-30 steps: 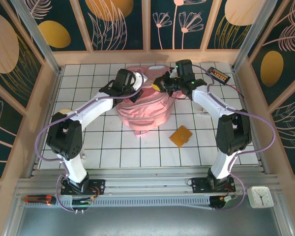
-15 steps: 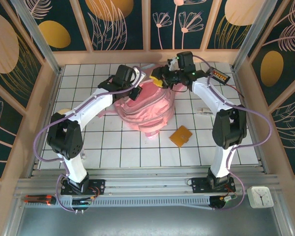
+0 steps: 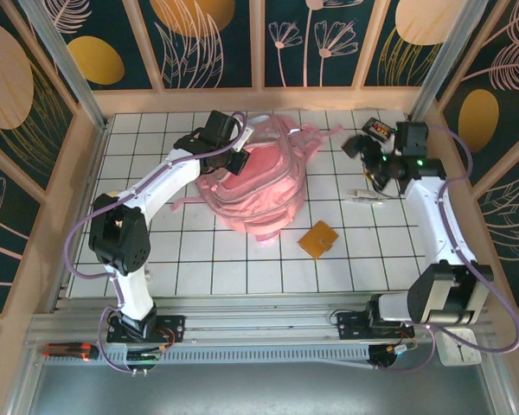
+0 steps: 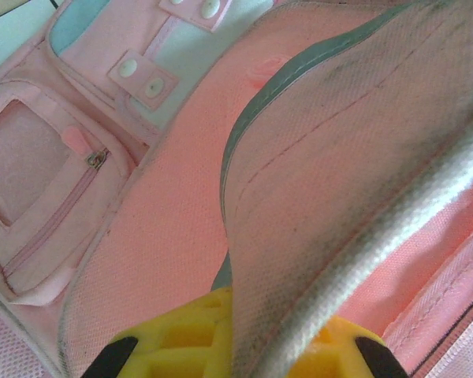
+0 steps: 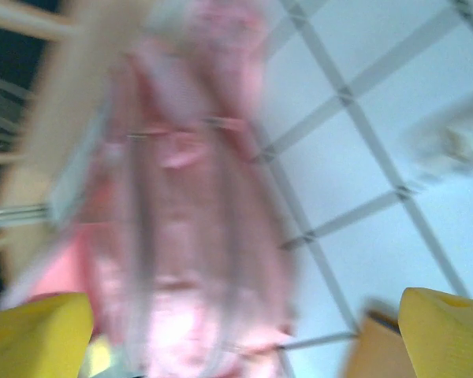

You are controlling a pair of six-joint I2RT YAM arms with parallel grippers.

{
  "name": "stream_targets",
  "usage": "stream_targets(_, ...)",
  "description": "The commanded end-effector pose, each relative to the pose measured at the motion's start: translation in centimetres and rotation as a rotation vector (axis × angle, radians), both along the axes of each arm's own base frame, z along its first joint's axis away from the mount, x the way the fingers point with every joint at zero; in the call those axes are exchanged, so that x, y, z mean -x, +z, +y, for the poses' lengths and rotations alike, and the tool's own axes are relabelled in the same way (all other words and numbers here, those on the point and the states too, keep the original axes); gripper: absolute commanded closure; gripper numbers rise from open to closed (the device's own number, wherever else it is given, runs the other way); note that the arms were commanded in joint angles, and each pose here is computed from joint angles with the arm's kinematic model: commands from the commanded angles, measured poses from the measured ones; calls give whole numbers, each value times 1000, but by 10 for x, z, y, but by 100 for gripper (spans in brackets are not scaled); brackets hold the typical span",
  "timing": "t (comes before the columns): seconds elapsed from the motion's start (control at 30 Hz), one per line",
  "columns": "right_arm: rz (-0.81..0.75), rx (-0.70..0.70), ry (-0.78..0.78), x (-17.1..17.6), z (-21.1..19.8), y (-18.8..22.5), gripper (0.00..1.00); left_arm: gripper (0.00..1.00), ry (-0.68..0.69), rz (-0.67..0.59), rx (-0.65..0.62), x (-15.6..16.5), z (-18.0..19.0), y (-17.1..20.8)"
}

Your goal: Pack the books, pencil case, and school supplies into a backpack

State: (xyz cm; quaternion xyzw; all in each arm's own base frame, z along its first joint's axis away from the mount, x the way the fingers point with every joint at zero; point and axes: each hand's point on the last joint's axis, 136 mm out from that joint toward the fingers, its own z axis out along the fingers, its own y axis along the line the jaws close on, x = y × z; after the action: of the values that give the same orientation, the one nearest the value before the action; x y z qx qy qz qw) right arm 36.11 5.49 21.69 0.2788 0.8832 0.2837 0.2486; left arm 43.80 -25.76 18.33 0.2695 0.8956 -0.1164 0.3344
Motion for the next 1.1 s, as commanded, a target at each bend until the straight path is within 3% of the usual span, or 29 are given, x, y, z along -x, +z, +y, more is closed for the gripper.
stream_targets(0.0, 252, 63, 77, 45, 4, -66, 1, 100, 4, -3, 55, 2, -2, 17)
stream_targets(0.2, 386, 162, 169, 74, 26, -112, 1, 100, 9, 8, 72, 8, -2, 14)
stream_targets(0.4, 445, 176, 212, 86, 43, -146, 1, 100, 13, 6, 83, 10, -1, 15)
stream_targets(0.5, 451, 187, 220, 87, 42, -159, 5, 100, 12, 9, 85, 11, -1, 15)
stream_targets(0.77, 364, 86, 283, 78, 65, -174, 30, 100, 9, 20, 79, 14, 0, 12)
stream_targets(1.07, 381, 95, 258, 90, 58, -186, 31, 100, 0, 47, 88, 16, -4, 6)
